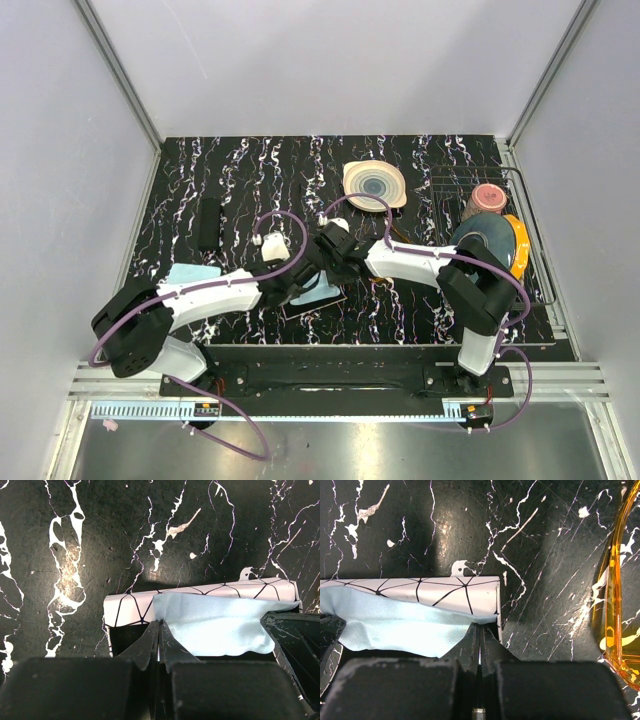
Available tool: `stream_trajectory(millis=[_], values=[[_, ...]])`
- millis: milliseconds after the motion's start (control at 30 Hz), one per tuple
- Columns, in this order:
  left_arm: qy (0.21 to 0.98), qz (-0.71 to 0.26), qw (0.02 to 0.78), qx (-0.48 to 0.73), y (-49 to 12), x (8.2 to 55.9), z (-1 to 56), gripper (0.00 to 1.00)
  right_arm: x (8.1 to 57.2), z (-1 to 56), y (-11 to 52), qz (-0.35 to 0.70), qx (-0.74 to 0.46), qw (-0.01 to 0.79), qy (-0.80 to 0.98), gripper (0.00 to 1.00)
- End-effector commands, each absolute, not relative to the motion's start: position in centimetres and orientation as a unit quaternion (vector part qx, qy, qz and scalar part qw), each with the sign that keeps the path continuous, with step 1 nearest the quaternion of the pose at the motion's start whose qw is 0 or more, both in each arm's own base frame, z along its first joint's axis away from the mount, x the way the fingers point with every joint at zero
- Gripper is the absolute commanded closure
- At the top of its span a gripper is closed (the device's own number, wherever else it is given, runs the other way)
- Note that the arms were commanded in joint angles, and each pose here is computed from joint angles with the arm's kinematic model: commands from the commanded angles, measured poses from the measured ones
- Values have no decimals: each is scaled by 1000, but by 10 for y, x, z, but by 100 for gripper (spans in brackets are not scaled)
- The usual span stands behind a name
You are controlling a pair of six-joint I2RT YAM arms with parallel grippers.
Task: Organize the sunglasses
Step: Place the folded cleaning cloth in the sunglasses case.
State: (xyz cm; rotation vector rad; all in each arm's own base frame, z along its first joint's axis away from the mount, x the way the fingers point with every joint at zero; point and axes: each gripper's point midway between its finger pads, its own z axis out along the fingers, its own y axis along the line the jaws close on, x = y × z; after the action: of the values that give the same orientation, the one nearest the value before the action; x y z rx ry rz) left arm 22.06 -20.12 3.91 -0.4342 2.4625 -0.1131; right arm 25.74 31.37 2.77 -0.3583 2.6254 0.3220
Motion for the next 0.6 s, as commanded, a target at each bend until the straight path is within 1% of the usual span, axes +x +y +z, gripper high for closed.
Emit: stream_trajectory(millis=[0,267,567], values=[[948,-4,275,-162,-181,195,17,100,261,40,322,130,-133,257,948,100],[946,-2,278,-168,-178,191,19,100,261,52,326,146,-142,266,942,100],[939,18,299,-167,-177,202,26,100,261,42,321,130,-141,260,946,100]])
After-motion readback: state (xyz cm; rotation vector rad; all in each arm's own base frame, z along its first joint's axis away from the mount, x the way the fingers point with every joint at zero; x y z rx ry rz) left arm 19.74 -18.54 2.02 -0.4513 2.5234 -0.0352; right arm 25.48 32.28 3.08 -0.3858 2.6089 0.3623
